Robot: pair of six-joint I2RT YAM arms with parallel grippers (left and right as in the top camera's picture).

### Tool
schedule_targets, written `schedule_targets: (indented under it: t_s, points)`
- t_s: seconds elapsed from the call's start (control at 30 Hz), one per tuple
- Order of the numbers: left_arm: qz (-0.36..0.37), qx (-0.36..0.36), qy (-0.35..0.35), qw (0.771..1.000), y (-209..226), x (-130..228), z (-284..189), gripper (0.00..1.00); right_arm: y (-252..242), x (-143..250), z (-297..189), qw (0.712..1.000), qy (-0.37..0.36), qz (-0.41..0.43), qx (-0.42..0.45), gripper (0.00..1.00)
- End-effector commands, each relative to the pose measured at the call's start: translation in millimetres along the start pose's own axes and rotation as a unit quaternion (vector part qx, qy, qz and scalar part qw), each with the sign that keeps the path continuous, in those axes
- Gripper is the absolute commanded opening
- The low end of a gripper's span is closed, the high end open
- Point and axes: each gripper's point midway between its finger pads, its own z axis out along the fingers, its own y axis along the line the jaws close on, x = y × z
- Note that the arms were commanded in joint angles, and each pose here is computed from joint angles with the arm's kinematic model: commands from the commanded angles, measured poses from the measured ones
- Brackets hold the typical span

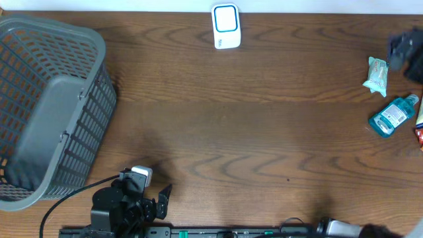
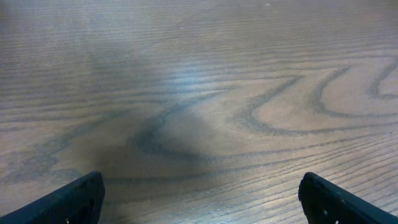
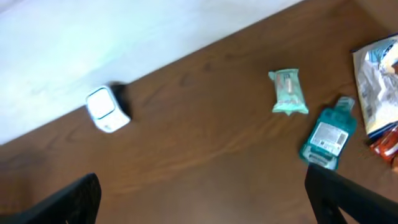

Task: Scan the item barcode

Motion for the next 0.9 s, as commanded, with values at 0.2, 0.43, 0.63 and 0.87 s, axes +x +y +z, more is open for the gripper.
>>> schedule_targets:
  t_s: [0.2,0.43,0.63,0.87]
  points:
    - [-0.001,0.002,0.003,1.0,-1,2,-1,0.99,8,60,-101,0.997,-0.035,-0.07,-0.002,0.99]
    - [-0.001,0.003,0.003,1.0,-1,2,-1,0.99,-1,109,-115,0.993,-0.005,-0.114,0.006,0.99]
    - [-0.001,0.003,0.003,1.0,-1,2,-1,0.99,-23,169,-81,0.993,0.018,-0.115,0.01,0.99]
    - [-0.001,0.002,0.003,1.0,-1,2,-1,0.99,-32,218,-29,0.993,-0.063,-0.089,-0.039,0.99]
